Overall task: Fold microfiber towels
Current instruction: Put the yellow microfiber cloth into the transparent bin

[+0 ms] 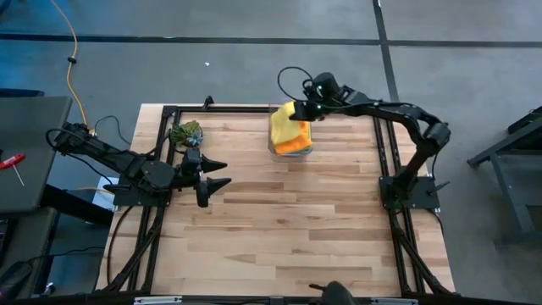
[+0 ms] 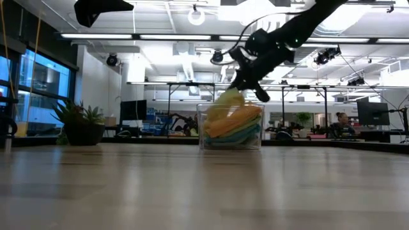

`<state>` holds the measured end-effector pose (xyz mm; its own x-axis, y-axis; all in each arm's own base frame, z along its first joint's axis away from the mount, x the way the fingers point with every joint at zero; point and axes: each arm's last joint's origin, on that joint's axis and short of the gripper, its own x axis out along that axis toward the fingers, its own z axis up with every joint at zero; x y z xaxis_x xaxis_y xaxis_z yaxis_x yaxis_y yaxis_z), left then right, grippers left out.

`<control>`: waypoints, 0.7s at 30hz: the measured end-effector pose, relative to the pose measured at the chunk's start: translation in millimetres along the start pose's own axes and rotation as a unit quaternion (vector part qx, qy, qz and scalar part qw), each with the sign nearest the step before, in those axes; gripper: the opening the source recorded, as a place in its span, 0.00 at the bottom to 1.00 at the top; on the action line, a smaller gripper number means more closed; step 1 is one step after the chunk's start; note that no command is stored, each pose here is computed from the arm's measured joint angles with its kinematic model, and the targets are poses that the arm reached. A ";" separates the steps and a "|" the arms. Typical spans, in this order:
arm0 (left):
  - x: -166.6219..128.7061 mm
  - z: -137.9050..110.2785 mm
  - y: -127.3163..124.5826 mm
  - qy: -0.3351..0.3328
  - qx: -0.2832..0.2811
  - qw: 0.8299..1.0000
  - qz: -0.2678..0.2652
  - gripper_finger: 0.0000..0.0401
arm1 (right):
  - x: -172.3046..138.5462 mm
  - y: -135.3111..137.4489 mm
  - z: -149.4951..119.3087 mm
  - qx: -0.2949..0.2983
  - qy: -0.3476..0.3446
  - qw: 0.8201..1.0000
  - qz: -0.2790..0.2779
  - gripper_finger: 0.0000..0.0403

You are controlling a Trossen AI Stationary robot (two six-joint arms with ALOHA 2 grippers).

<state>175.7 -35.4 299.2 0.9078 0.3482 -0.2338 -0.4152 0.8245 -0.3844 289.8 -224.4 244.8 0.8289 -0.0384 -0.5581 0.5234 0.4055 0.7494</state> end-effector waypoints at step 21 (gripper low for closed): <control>0.0 0.2 1.3 -0.008 0.003 1.000 0.017 0.71 | -4.2 -24.2 -5.0 0.046 0.026 0.994 -0.097 0.00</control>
<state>175.2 -34.2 298.9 0.8939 0.3837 -0.2318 -0.4458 0.8149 -0.3703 272.7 -229.5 227.3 0.7001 -0.0602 -0.7115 0.6906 0.3103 0.6533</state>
